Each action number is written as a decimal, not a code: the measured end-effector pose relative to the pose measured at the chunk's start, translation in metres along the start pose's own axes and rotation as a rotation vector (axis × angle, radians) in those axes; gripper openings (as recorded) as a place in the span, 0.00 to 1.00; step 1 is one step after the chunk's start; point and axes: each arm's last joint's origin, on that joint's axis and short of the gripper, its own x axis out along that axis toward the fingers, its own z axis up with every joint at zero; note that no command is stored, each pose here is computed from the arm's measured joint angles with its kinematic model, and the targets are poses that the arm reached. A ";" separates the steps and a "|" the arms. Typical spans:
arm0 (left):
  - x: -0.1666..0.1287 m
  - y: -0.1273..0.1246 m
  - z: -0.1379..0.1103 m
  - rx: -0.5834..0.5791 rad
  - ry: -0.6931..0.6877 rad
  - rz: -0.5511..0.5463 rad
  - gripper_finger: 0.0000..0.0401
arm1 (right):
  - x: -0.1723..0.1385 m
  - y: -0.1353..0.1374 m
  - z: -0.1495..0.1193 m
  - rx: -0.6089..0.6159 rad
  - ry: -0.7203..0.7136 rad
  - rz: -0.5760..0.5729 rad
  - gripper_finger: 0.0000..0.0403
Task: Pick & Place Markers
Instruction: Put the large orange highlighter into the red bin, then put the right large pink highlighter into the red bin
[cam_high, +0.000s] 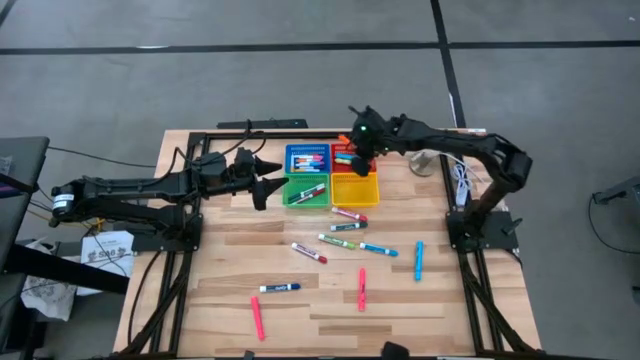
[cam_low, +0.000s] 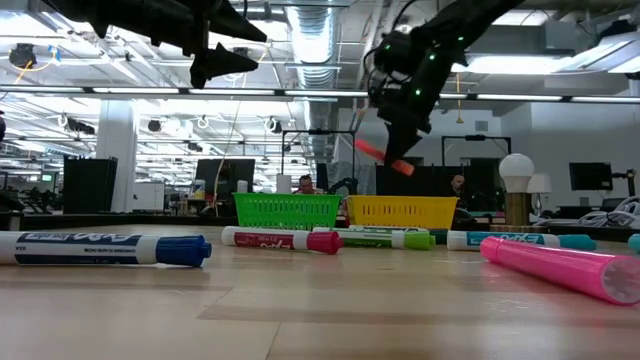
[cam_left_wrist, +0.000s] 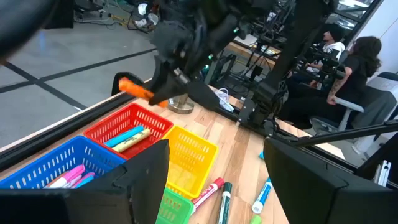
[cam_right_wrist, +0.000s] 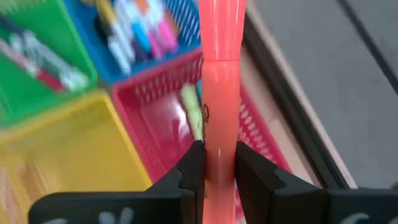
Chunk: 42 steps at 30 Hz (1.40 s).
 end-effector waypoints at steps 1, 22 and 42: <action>0.000 0.000 0.000 0.000 0.000 0.000 0.65 | 0.004 0.000 0.001 -0.026 0.036 0.006 0.14; 0.000 0.000 0.000 0.062 -0.001 0.000 0.65 | 0.089 -0.009 0.016 -0.304 0.392 0.126 0.14; 0.000 0.000 0.000 0.132 0.000 -0.001 0.65 | 0.095 -0.010 0.017 -0.429 0.403 0.146 0.31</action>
